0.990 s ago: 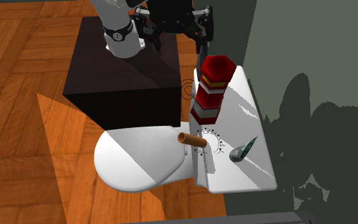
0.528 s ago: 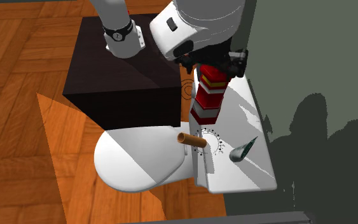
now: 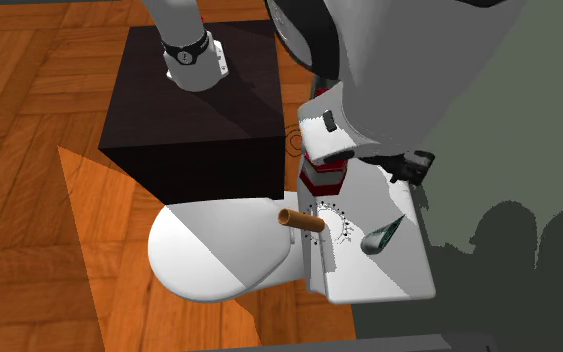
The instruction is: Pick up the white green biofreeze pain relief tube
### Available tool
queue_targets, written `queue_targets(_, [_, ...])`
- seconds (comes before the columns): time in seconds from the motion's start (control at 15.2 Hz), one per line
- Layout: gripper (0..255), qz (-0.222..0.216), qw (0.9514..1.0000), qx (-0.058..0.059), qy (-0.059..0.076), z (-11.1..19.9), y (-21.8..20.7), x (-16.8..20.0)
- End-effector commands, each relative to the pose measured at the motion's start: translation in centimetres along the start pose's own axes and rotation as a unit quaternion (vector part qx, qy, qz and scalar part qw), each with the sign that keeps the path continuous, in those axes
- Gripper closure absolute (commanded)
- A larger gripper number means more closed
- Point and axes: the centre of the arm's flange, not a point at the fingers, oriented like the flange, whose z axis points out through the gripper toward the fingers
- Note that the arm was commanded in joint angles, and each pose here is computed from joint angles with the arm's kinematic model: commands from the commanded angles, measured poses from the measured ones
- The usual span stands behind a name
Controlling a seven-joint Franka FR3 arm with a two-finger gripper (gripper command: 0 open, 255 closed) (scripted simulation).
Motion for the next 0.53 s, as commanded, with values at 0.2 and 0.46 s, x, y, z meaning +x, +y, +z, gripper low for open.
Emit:
queue_targets(0.2, [0, 0.068, 0.9975, 0.010, -0.012, 3.5, -5.2, 2.4])
queue_targets(0.46, [0, 0.121, 0.9923, 0.017, -0.022, 6.1, -8.9, 4.9])
